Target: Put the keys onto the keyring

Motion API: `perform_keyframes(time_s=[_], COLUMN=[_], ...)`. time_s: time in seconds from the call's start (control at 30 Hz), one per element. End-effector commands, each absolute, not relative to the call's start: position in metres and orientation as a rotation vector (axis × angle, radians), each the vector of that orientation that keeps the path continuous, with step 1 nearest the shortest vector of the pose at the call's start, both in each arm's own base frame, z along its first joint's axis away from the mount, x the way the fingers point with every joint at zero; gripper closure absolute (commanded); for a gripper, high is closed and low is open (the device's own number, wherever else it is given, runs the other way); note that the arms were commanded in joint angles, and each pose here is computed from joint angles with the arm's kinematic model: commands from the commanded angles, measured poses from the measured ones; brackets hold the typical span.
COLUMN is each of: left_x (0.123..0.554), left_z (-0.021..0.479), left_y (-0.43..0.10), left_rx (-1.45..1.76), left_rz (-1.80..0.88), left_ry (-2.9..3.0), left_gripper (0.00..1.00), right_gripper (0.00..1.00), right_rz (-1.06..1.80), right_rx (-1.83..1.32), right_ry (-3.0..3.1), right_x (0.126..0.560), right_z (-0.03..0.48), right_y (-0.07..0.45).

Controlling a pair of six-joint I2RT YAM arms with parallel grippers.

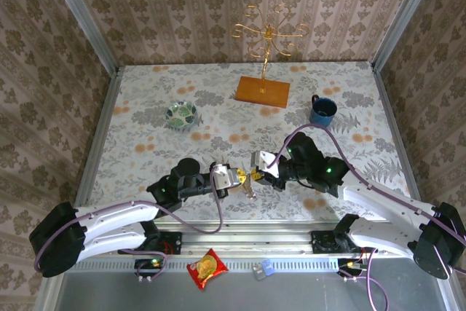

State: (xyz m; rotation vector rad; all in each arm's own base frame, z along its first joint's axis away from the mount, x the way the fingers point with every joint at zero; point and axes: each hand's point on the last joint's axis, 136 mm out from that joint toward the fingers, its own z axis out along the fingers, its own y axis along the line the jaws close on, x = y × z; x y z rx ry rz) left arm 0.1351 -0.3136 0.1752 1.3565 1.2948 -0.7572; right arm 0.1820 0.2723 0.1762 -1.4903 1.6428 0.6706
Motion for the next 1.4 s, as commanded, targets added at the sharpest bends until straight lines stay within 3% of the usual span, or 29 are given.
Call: perform_keyframes(time_s=[0.0, 0.1, 0.43, 0.6, 0.77, 1.13, 1.3, 1.37], left_x=[0.132, 0.131, 0.126, 0.126, 0.124, 0.121, 0.126, 0.131], left_z=[0.189, 0.190, 0.192, 0.188, 0.190, 0.188, 0.188, 0.187], left_y=[-0.315, -0.316, -0.320, -0.320, -0.321, -0.324, -0.324, -0.321], left_rx=[1.325, 1.326, 1.331, 1.335, 1.332, 1.339, 1.321, 1.307], left_rz=[-0.791, -0.794, -0.838, -0.841, -0.857, -0.894, -0.870, -0.839], left_ry=[1.241, 1.237, 1.213, 1.223, 1.212, 1.208, 1.223, 1.242], left_gripper=[1.00, 1.00, 1.00, 1.00, 1.00, 1.00, 1.00, 0.86], right_gripper=[0.96, 1.00, 1.00, 0.77, 0.73, 0.83, 0.98, 1.00], right_rz=[0.693, 0.690, 0.705, 0.687, 0.729, 0.793, 0.820, 0.810], right_rx=[-1.497, -1.498, -1.538, -1.501, -1.473, -1.459, -1.464, -1.476], right_ry=[1.627, 1.640, 1.725, 1.656, 1.591, 1.584, 1.581, 1.588], right_x=[0.179, 0.180, 0.180, 0.181, 0.175, 0.173, 0.172, 0.172], right_z=[0.181, 0.177, 0.158, 0.170, 0.180, 0.181, 0.182, 0.180], right_y=[0.274, 0.273, 0.274, 0.273, 0.276, 0.282, 0.285, 0.284])
